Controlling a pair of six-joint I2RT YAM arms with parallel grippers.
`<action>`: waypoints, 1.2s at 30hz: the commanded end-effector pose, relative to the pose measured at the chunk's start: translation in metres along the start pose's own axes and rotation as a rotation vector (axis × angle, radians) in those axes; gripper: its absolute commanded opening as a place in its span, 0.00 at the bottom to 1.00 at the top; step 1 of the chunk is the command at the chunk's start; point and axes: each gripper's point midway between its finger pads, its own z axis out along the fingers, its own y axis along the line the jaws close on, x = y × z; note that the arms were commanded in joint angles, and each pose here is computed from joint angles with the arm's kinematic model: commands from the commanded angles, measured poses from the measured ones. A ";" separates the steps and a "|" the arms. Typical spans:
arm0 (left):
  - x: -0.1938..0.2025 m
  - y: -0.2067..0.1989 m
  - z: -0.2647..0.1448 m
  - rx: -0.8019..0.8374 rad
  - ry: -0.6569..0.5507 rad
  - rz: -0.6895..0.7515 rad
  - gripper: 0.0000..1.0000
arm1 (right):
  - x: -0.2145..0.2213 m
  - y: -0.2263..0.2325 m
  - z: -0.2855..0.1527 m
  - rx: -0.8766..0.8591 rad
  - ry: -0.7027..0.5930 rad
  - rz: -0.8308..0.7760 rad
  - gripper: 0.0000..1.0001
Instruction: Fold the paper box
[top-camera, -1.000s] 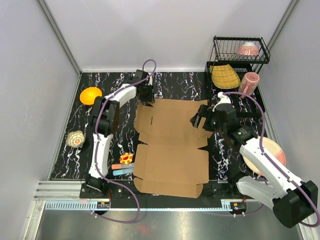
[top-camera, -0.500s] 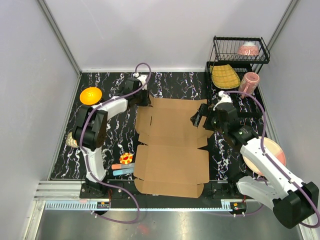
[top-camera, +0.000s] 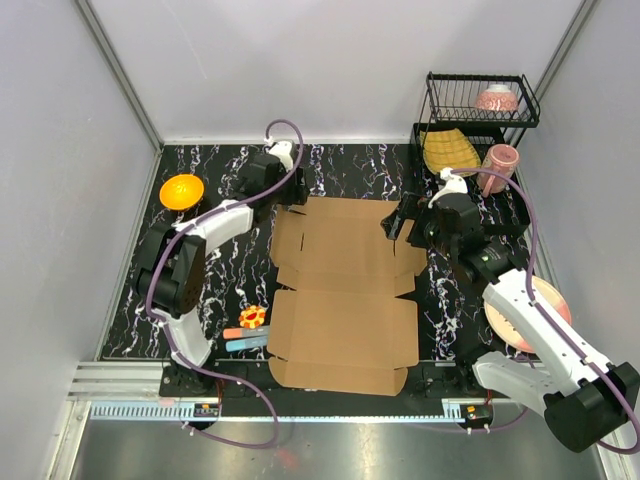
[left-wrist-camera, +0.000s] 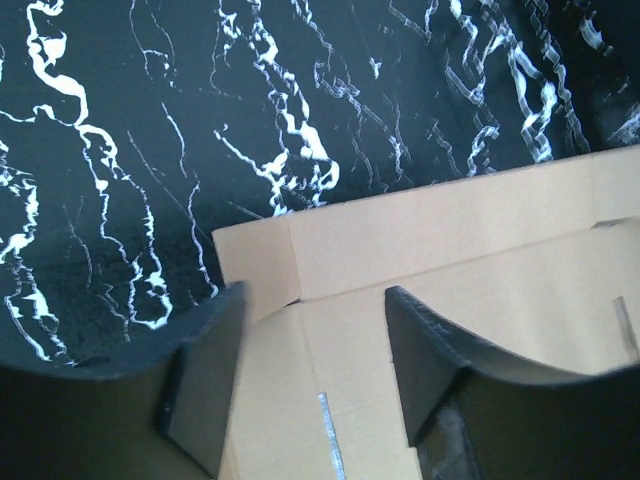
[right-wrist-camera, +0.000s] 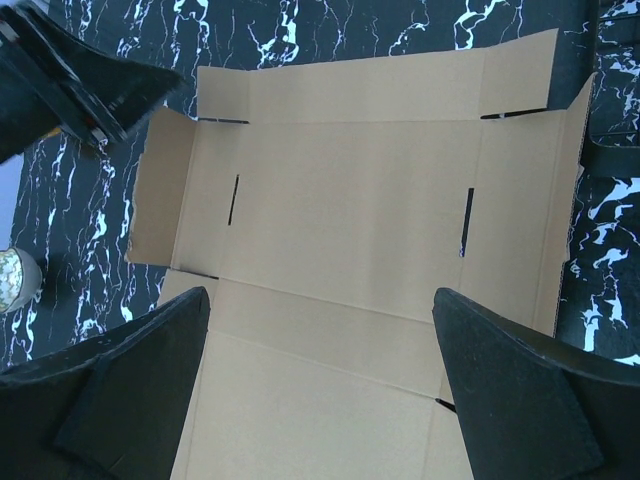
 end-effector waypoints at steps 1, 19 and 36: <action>-0.043 0.018 -0.007 0.023 -0.052 -0.197 0.53 | -0.021 0.006 -0.009 -0.008 -0.064 -0.017 0.99; -0.053 0.113 -0.044 -0.560 -0.164 -0.607 0.99 | -0.016 -0.005 -0.001 0.041 -0.057 -0.060 0.99; -0.026 0.054 0.010 -0.166 0.284 -0.356 0.93 | -0.014 -0.008 0.007 0.055 -0.053 -0.053 0.99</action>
